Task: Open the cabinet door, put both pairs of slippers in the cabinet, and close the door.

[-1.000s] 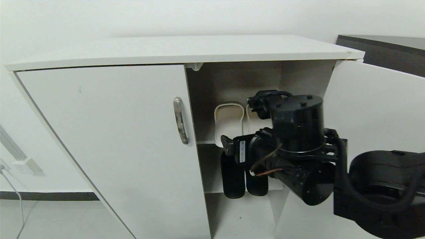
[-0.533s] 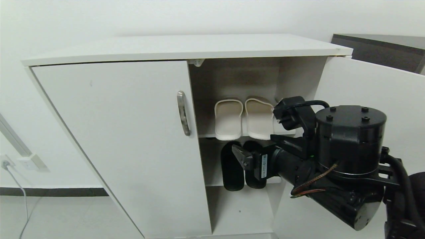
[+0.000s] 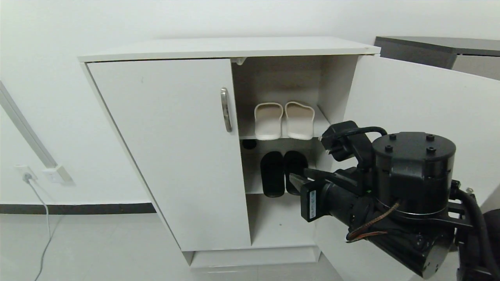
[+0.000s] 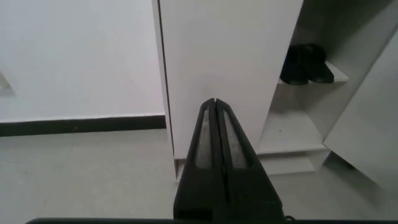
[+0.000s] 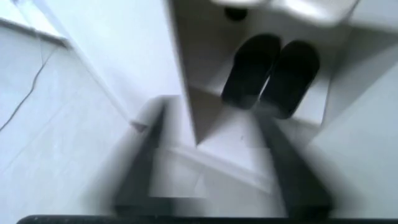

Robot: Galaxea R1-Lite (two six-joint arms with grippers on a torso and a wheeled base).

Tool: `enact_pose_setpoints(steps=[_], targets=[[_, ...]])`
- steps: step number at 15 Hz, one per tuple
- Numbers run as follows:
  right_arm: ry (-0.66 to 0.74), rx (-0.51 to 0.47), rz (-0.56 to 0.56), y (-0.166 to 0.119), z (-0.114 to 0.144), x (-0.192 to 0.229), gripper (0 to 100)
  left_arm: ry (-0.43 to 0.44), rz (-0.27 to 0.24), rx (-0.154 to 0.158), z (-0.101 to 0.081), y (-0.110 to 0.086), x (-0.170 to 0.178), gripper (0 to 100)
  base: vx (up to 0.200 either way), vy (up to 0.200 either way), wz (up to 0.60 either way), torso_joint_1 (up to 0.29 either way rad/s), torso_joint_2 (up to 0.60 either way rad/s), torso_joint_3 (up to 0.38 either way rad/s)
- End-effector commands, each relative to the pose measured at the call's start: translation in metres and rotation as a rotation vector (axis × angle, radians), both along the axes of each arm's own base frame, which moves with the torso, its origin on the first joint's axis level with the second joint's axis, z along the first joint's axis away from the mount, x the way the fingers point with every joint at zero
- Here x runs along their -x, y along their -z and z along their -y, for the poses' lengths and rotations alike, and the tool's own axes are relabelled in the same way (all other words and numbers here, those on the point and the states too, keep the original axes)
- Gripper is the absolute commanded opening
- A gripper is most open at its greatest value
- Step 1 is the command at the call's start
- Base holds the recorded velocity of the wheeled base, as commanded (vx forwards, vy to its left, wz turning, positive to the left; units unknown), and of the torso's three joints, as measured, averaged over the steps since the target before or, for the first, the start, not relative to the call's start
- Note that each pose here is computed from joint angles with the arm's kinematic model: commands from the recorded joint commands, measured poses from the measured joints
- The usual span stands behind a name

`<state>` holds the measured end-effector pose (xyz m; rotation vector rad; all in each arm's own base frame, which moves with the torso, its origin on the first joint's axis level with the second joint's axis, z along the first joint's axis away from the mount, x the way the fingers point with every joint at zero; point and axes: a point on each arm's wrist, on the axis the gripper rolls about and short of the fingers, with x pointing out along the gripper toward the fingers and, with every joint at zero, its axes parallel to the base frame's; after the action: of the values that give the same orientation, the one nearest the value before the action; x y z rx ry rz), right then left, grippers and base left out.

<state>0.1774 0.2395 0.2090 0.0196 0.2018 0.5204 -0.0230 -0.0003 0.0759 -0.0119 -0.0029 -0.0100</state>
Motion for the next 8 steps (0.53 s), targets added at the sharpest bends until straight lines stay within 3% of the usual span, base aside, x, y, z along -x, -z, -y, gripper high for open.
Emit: enact_pose_setpoints(steps=[1, 5, 8], targets=[[-0.017, 0.019, -0.015, 0.0071, 0.0026, 0.0003, 0, -0.001, -0.001, 0.000, 0.0000, 0.0000, -0.0001, 0, -0.200, 0.000, 0.00, 0.002, 0.01, 0.007], [-0.014, 0.054, -0.014, 0.0122, 0.0048, -0.0020, 0, -0.001, -0.001, 0.000, 0.0000, 0.0000, -0.0001, 0, -0.200, 0.000, 0.00, 0.004, 0.00, 0.002], [-0.016, 0.063, -0.019, 0.0147, 0.0052, -0.0016, 0, -0.001, -0.001, 0.000, 0.0000, 0.0000, -0.0001, 0, 0.000, 0.000, 0.00, 0.000, 0.00, 0.000]])
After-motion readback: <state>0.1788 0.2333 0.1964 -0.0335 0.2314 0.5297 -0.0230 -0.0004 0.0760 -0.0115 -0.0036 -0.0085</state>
